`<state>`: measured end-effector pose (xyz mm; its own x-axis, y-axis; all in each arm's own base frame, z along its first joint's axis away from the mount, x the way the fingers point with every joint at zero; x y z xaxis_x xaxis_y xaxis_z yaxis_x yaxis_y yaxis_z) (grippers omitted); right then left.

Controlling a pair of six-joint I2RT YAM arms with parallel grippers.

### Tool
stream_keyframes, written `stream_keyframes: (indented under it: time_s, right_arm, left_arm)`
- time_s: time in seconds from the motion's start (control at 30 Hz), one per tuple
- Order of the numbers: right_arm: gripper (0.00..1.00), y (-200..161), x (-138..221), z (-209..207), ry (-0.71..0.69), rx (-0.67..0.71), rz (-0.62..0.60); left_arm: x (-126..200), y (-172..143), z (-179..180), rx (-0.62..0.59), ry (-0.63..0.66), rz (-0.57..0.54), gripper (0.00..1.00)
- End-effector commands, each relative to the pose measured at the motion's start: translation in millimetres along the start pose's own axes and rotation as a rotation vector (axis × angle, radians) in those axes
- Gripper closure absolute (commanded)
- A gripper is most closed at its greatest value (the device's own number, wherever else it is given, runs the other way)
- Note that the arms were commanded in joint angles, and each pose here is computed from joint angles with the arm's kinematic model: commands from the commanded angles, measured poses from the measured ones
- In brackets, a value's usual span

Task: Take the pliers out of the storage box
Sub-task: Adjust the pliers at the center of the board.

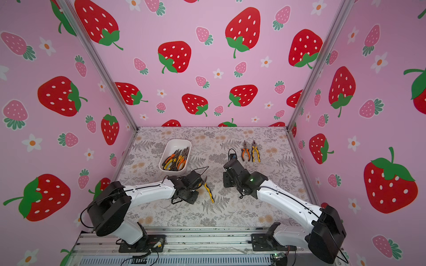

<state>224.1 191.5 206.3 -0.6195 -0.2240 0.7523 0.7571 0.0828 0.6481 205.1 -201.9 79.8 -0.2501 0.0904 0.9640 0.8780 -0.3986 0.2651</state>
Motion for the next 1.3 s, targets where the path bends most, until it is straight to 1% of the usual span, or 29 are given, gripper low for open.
stream_keyframes:
  time_s: [0.0,0.33,0.37,0.53,0.57,0.7,0.77,0.83,0.97,1.03,1.1,1.27]
  right_arm:
    - [0.51,1,0,0,0.011,-0.017,-0.007]
    - [0.51,0,1,-2,0.006,-0.019,-0.010]
    - [0.51,-1,1,-2,0.007,-0.020,-0.009]
    - [0.51,-1,1,-2,0.005,-0.019,-0.008]
    - [0.51,-1,1,-2,0.006,-0.021,-0.010]
    - [0.50,-1,1,-3,0.006,-0.020,-0.011]
    - [0.51,-2,1,-3,0.007,-0.021,-0.007]
    - [0.51,-1,2,-3,0.009,-0.025,-0.011]
    - [0.51,0,4,-1,0.028,-0.034,-0.014]
    - [0.51,1,3,1,0.039,-0.037,-0.012]
    - [0.51,0,0,5,0.054,-0.037,0.004]
    - [0.51,-4,-9,17,0.093,-0.036,0.060]
  left_arm:
    - [-2,-10,3,0.010,0.025,0.032,0.69]
    - [-18,-18,5,0.010,0.062,0.088,0.69]
    - [-19,-18,5,0.010,0.066,0.094,0.72]
    - [-24,-20,5,0.009,0.070,0.114,0.97]
    - [-24,-20,5,0.011,0.072,0.114,1.00]
    - [-20,-19,5,0.021,0.060,0.096,1.00]
    - [-11,-16,4,0.032,0.038,0.056,1.00]
    - [5,-8,2,0.057,-0.001,-0.013,1.00]
    - [54,13,-3,0.078,-0.084,-0.197,1.00]
    - [75,19,-1,0.066,-0.071,-0.286,1.00]
    - [89,20,2,0.048,-0.034,-0.363,1.00]
    - [95,15,6,0.034,0.028,-0.469,1.00]
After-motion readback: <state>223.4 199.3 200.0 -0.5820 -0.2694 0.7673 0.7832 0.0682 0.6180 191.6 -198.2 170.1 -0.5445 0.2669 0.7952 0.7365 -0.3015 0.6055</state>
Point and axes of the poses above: each gripper's point midway between its finger pads, its own x axis back along the fingers, its own z axis along the line the jaws close on, y = z × x, the point moved 6 cm from there along x, back along the fingers, and after that the axes turned 2 degrees about x, right-handed, at the moved point
